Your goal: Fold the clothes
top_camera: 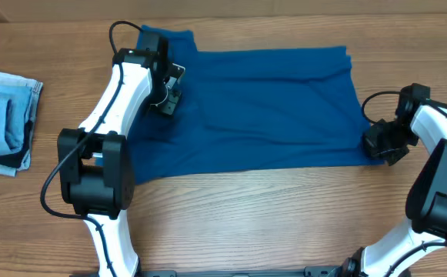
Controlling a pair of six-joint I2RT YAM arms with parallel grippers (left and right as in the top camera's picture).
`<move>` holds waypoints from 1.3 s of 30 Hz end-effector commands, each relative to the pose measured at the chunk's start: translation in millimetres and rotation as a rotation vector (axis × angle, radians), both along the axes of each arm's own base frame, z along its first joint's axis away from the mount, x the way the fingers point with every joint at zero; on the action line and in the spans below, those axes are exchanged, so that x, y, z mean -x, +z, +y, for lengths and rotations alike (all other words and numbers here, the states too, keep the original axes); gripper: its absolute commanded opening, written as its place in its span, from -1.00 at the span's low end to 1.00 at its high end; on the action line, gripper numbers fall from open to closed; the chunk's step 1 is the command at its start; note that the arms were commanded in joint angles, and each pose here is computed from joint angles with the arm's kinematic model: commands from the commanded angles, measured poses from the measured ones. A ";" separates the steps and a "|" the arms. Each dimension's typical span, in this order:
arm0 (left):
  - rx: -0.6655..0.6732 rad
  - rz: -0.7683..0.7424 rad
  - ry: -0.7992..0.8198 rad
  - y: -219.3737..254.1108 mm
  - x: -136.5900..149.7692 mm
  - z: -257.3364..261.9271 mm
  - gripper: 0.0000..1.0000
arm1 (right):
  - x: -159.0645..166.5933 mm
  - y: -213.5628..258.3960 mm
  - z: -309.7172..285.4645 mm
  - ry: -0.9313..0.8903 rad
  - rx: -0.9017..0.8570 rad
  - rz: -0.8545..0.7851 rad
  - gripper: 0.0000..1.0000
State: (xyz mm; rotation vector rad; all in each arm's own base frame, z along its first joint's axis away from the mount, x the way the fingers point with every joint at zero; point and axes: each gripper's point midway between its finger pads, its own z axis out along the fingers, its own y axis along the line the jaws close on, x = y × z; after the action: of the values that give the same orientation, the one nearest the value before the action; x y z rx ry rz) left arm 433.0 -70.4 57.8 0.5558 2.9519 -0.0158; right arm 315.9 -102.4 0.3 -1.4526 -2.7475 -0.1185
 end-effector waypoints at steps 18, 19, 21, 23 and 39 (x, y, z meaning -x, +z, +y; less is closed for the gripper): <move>0.080 0.427 0.290 28.8 104.9 -6.5 -0.34 | 4.2 4.9 -8.9 -0.057 -0.011 0.017 -0.81; 0.078 0.433 0.301 19.5 107.3 -6.2 -0.34 | 3.5 5.1 -7.3 -0.058 -0.020 0.013 -0.81; 0.081 0.409 0.332 -11.8 106.8 -5.8 -0.32 | 2.2 5.4 -4.6 -0.058 -0.036 0.006 -0.81; 0.045 0.353 0.358 -40.0 102.7 3.0 -0.32 | 1.8 5.7 -2.2 -0.058 -0.050 0.004 -0.80; -0.048 0.354 0.560 -87.1 129.2 97.3 -0.32 | 5.6 10.2 -81.2 -0.096 0.203 -0.012 -0.87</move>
State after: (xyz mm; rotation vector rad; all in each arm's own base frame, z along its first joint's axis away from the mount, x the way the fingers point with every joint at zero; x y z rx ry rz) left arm 332.0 -27.1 -1.0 -0.2134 3.2447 -0.2408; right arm 311.8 -144.2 3.0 -1.5807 -2.7409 0.0016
